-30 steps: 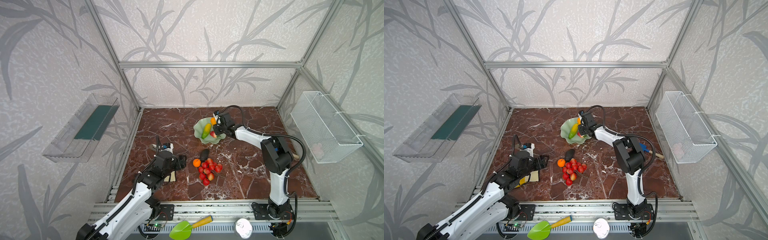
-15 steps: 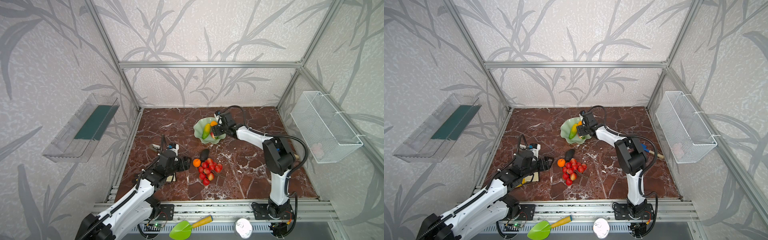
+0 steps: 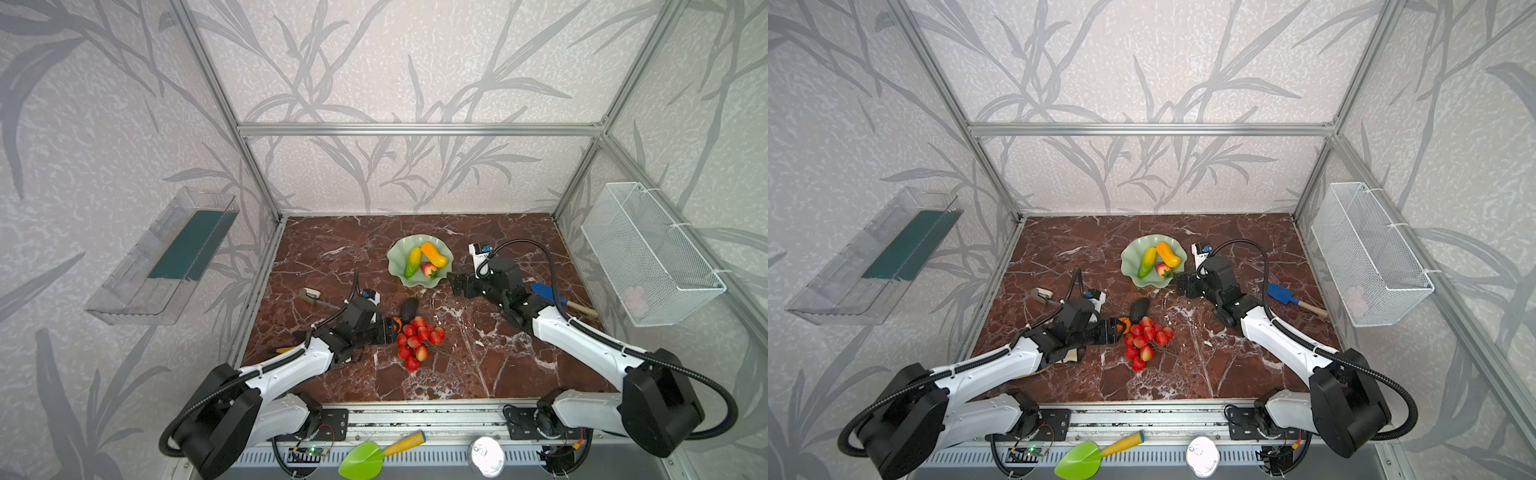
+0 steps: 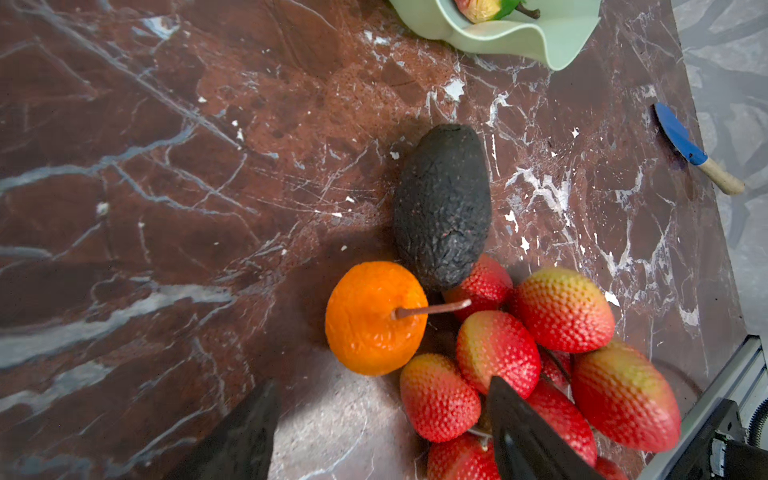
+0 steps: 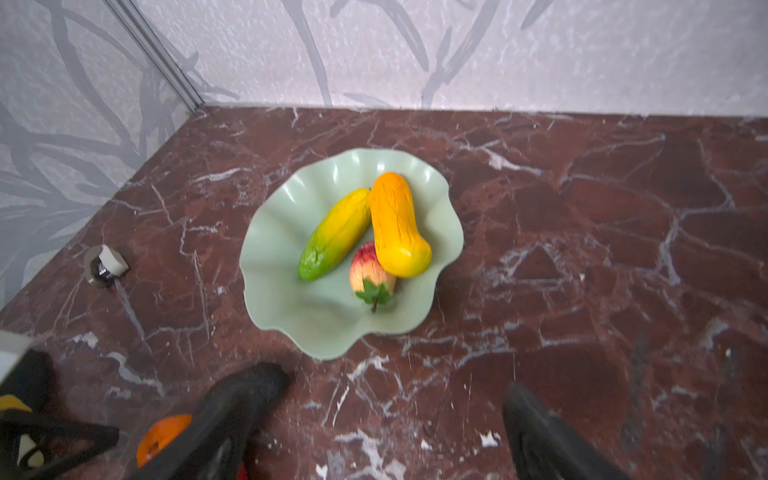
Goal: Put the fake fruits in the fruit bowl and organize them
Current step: 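Place the mango into the bowl beside the papaya with the right gripper, then grasp the orange with the left gripper and drop it into the bowl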
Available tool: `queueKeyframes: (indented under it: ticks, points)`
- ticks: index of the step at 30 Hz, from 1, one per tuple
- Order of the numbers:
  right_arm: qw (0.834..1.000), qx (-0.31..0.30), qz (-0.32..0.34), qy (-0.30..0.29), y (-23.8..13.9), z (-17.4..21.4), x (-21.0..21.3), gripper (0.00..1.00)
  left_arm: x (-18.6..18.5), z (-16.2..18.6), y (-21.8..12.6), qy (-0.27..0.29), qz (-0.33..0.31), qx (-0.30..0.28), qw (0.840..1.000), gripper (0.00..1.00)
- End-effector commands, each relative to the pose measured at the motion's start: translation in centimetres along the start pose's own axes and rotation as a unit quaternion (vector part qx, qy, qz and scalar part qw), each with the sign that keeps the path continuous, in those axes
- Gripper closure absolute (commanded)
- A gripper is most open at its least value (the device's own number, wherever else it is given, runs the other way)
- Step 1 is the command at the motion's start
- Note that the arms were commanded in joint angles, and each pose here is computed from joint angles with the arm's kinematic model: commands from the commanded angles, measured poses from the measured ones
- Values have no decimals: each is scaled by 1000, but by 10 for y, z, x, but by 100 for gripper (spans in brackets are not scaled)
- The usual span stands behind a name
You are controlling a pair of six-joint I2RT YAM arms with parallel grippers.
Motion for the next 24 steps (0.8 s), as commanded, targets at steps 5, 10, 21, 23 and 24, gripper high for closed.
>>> queueKeyframes:
  ticks: [5, 10, 21, 23, 24]
  points:
    - [1000, -1, 15, 10, -29, 15, -8, 5, -5, -16, 9, 1, -17, -32, 999, 23]
    - [1000, -2, 13, 4, -39, 18, -9, 3, -5, -18, 19, 9, -24, -17, 1000, 25]
    - [1000, -12, 18, 0, -50, 18, -11, 2, 2, -11, 39, 9, -53, 27, 998, 46]
    - [1000, -13, 21, 0, -50, 19, -12, 2, 3, -10, 39, 9, -58, 30, 998, 51]
    - [1000, -13, 22, -1, -51, 19, -12, 1, 4, -10, 38, 9, -59, 28, 998, 53]
Point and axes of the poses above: each gripper's point midway between its finger pads, its own y axis out along the fingers, its own x axis along the line the jaws close on, z = x × y, the point moved 8 cm from there along -y, back along the fingers, and after that the axes turned 5 degrees about y, right-handed, at the moved point
